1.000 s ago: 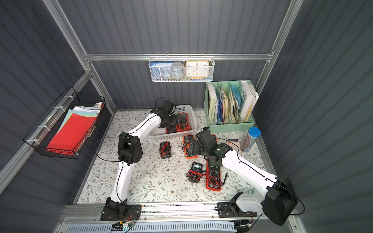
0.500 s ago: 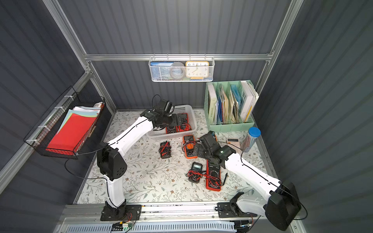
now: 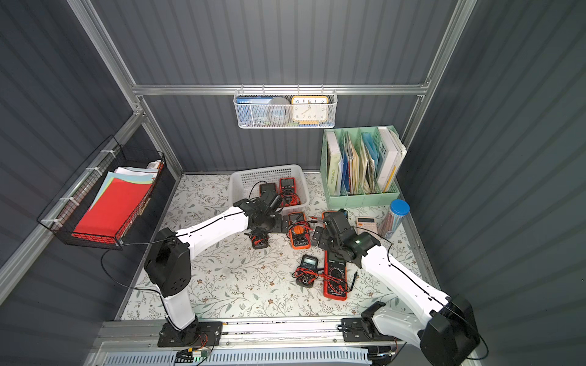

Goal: Put the multimeter into the basket
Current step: Pick up the multimeter from the center of the board.

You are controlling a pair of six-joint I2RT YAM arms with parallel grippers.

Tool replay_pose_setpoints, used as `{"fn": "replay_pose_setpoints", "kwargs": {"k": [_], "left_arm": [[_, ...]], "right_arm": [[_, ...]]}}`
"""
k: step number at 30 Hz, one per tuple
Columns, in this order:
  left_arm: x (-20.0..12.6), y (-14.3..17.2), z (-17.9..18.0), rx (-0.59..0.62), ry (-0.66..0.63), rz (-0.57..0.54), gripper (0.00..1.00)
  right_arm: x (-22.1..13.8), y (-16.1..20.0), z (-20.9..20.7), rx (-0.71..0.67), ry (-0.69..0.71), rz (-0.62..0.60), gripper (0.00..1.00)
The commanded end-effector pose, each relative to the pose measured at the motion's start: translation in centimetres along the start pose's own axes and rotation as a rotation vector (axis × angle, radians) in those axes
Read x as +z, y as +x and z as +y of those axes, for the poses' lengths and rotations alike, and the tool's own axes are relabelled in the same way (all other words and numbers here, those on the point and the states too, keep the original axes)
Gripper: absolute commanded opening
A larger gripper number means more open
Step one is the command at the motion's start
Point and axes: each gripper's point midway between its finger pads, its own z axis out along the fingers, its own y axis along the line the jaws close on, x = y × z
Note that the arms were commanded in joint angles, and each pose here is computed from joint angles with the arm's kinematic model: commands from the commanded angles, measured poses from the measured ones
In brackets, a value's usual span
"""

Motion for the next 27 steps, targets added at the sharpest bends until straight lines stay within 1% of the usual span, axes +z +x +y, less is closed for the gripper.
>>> {"fn": "replay_pose_setpoints", "kwargs": {"k": [1,7,11,13,14,18,21,23,27], "left_arm": [[-0.7,-0.1,-1.0,-0.055,0.016,-0.051,0.99],[0.7,0.3,-3.5,-0.082,0.028,-0.063,0.99],[1.1,-0.2,-3.8,-0.09,0.01,-0.084,0.99],[0.6,-0.6,-3.2,-0.09,-0.024,-0.098,0.99],[0.3,-0.3,-3.0,-0.092,-0.031,-0.086,0.99],[-1.5,-0.9,-0.7,-0.093,-0.106,-0.118,0.99],[-2.7,-1.7,1.5,-0.121,-0.116,-0.127,0.99],[-3.4,-2.2,3.3,-0.158,-0.115,-0.128,0.99],[-5.2,-3.3,6.8,-0.215,-0.125,-0.152,0.99]], "right_arm": [[-0.2,0.6,-2.0,0.027,0.041,0.023,0.99],[0.1,0.3,-3.1,0.078,0.017,0.052,0.99],[0.4,-0.3,-1.5,0.034,-0.048,0.073,0.99],[0.7,-0.6,-0.5,0.018,-0.076,0.093,0.99],[0.9,-0.6,-0.1,0.011,-0.083,0.11,0.99],[2.5,-0.2,1.7,-0.026,-0.088,0.193,0.99],[3.6,-0.1,3.4,-0.091,-0.072,0.202,0.99],[4.4,-0.2,4.1,-0.133,-0.035,0.201,0.99],[6.1,-0.2,5.1,-0.178,0.018,0.196,0.99]]}}
